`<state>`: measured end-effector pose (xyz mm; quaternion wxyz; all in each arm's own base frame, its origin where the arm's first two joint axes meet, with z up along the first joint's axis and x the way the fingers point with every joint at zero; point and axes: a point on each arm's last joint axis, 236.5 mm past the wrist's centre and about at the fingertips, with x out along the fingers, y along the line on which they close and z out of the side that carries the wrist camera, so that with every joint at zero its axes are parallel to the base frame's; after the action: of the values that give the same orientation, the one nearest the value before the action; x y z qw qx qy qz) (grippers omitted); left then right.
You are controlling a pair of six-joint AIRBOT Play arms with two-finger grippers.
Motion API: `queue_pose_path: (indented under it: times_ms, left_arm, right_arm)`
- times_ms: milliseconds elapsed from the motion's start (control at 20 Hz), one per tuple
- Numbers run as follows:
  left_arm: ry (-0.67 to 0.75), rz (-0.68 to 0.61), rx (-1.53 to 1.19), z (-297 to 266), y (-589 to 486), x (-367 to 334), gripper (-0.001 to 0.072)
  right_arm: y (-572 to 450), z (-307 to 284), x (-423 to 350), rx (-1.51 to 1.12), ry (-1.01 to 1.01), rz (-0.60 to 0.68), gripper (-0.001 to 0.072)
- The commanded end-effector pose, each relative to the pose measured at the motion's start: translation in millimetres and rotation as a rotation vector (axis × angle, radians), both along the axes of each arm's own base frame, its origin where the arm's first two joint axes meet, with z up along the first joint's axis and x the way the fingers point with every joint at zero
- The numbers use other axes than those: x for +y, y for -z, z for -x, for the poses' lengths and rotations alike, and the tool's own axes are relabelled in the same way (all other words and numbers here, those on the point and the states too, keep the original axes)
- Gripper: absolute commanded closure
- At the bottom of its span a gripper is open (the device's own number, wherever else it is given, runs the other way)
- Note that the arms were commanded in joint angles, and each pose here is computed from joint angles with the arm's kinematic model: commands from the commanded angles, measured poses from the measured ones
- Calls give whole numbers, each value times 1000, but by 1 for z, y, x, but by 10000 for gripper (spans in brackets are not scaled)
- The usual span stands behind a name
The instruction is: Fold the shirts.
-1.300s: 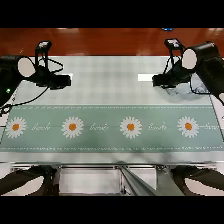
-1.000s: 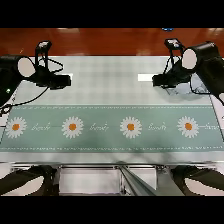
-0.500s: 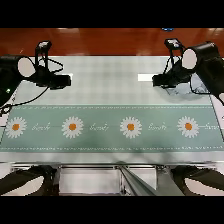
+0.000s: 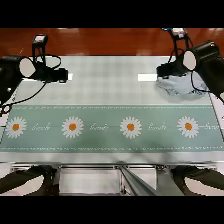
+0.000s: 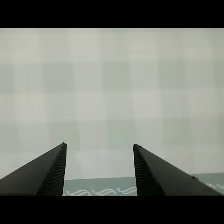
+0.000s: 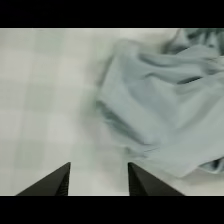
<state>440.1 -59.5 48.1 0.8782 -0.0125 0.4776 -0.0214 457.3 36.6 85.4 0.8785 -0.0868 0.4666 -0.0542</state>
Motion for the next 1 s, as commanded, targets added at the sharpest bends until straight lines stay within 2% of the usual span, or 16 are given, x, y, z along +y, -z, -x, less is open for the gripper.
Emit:
queue_pose_path:
  times_ms: [0,200,600,650,700,750,800,950]
  left_arm:
    - [-105,-67,21,6,2,57,198]
    - [-156,41,-84,19,6,59,198]
    - [-131,47,-49,35,35,48,199]
    - [-131,48,-51,35,35,47,199]
    - [-130,47,-51,35,35,47,199]
    - [-130,47,-51,35,35,47,199]
    - [-131,46,-51,35,35,48,199]
    - [-170,23,-42,38,26,69,200]
  right_arm:
    - [-12,-10,-86,-72,197,54,297]
    - [48,-7,-140,33,383,-222,301]
    - [170,-31,-134,191,487,-409,307]
    - [176,-35,-130,200,488,-428,341]
    - [179,-39,-124,209,483,-447,461]
    - [180,-44,-117,213,453,-463,619]
    - [174,-50,-109,203,418,-485,690]
    - [132,-59,-107,184,350,-473,691]
